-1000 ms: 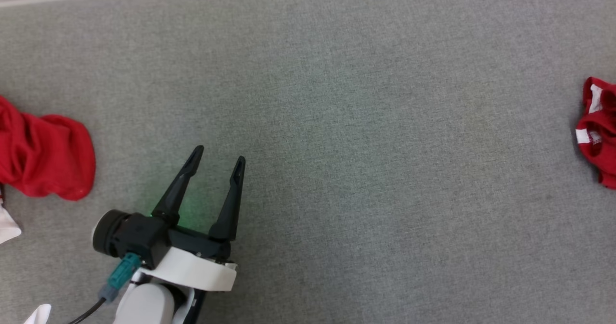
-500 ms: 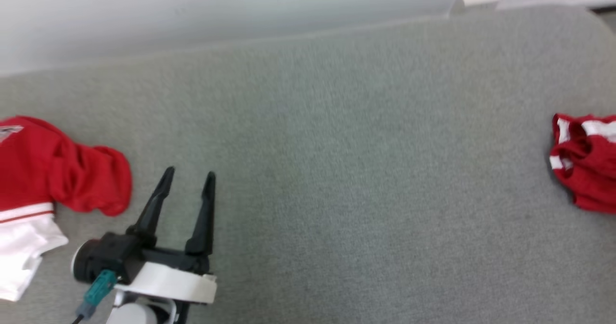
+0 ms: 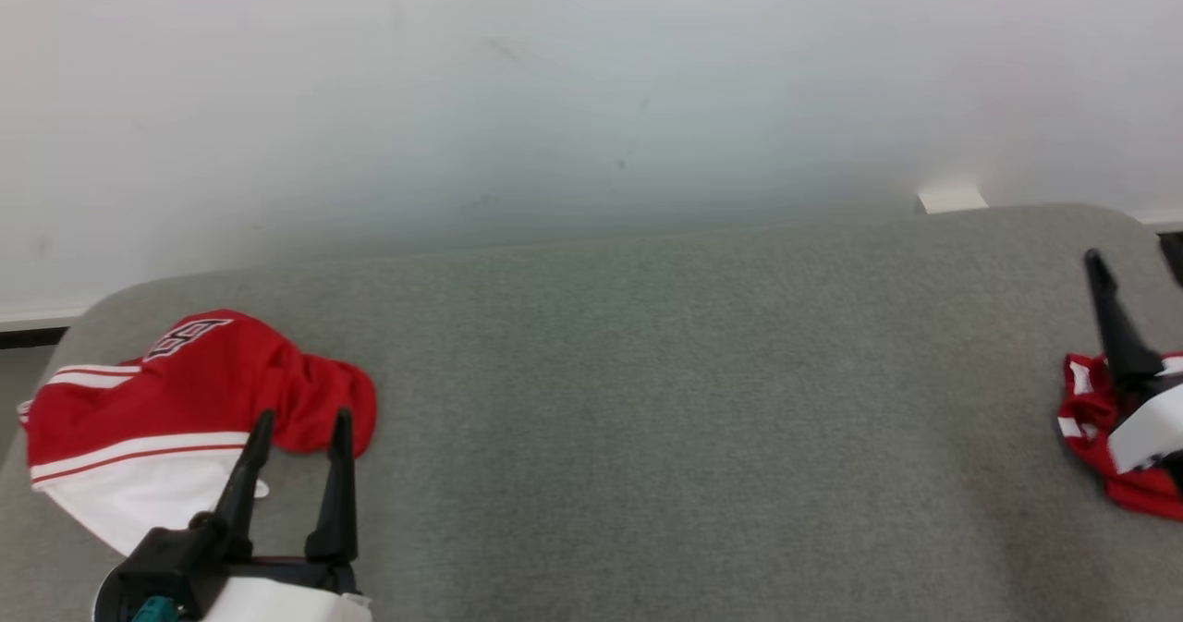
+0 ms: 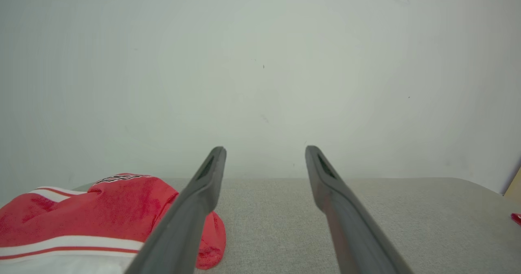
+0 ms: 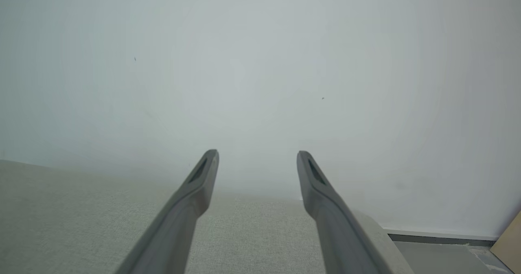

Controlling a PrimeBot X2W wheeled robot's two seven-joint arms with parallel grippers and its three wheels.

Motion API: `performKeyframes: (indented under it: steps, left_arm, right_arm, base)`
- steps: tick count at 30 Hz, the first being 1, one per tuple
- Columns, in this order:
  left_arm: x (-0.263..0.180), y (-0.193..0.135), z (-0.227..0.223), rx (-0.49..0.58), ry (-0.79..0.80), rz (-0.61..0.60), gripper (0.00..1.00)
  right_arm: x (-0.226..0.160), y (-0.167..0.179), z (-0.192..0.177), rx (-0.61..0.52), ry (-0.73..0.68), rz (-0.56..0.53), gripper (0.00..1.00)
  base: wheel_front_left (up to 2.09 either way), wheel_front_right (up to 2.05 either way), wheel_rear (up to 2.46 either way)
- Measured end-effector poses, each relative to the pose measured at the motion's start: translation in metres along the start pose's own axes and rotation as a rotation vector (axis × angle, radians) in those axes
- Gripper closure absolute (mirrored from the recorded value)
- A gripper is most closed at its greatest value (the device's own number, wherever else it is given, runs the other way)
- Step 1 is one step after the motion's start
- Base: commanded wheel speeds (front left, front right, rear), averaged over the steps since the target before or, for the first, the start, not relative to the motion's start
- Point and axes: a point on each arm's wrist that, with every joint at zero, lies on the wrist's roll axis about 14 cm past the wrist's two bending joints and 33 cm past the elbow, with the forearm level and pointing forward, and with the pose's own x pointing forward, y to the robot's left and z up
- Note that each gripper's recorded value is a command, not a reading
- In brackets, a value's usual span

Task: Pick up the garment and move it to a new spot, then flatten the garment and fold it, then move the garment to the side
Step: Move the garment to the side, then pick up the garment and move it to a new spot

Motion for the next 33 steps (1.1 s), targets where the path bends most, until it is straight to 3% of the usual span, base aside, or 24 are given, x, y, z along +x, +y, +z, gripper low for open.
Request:
performKeyframes:
  steps: [4, 16, 33]
  left_arm:
    - [-0.011, 0.014, 0.009, 0.008, -0.019, 0.049, 0.00]
    - [-0.035, 0.024, -0.008, 0.000, 0.045, 0.092, 0.00]
    - [-0.036, 0.012, -0.015, -0.030, 0.065, 0.075, 0.00]
  right_arm:
    - [-0.009, 0.046, -0.003, 0.068, -0.053, 0.080, 0.00]
    - [-0.065, 0.094, -0.018, 0.200, -0.127, 0.037, 0.00]
    - [-0.082, 0.107, -0.043, 0.222, -0.060, 0.027, 0.00]
  base:
    - [0.00, 0.00, 0.00]
    - [0.00, 0.00, 0.00]
    - [0.00, 0.00, 0.00]
